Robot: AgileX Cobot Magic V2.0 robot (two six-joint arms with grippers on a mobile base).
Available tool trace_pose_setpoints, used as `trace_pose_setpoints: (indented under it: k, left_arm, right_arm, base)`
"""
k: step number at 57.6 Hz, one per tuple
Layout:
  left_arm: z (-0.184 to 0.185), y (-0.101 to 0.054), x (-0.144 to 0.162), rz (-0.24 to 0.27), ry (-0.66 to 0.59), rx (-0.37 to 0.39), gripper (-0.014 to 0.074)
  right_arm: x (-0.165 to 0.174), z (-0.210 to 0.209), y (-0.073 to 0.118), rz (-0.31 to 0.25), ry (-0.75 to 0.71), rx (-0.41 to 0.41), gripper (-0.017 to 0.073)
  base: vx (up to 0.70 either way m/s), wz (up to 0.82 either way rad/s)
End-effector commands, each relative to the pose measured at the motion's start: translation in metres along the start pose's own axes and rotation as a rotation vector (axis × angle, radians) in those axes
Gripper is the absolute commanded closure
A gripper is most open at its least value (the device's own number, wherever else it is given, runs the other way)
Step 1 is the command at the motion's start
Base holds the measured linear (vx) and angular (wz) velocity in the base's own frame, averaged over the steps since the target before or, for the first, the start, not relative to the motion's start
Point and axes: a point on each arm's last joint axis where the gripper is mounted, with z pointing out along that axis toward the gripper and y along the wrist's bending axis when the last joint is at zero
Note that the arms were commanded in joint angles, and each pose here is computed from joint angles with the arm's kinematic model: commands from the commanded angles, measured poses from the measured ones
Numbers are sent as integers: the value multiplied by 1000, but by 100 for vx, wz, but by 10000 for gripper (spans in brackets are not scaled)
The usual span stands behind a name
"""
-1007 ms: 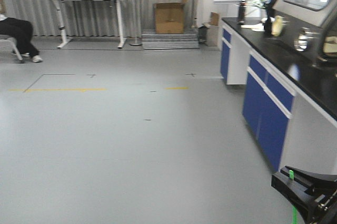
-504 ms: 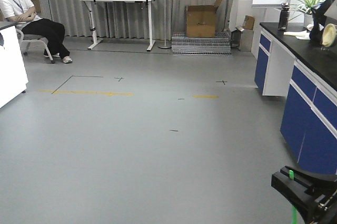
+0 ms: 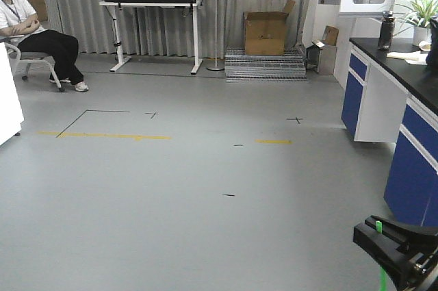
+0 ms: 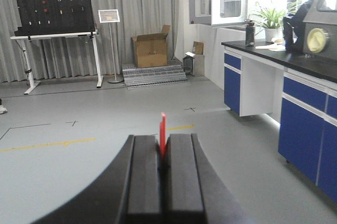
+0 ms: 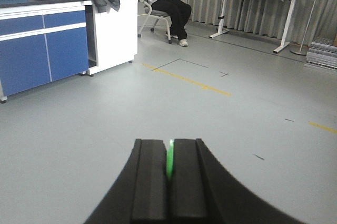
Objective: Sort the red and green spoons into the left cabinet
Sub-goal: 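Drive the base away from the bench holding both spoons, then drive the base across the room toward the white cabinet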
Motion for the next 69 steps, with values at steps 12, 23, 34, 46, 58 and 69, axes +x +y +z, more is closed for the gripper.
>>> trace_pose_setpoints:
  k: [12,23,34,46,58,69]
  left_arm:
    - [0,0,-17,-10,-106,-2,563]
    - [0,0,-17,-10,-106,-2,563]
    - [0,0,-17,-10,-106,-2,563]
    - [0,0,-17,-10,-106,-2,563]
    - [0,0,-17,-10,-106,-2,563]
    - [0,0,-17,-10,-106,-2,563]
  right_arm:
    - [-15,-2,2,11,-74,-22,564]
    - [-15,-2,2,11,-74,-22,564]
    - [-15,-2,2,11,-74,-22,564]
    - [-15,-2,2,11,-74,-22,564]
    - [-15,-2,2,11,-74,-22,564]
    - [-15,-2,2,11,-74,-22,564]
  base:
    - [55,5]
    - [57,5]
    - [60,3]
    - [63,2]
    - [65,-2]
    - [67,-5]
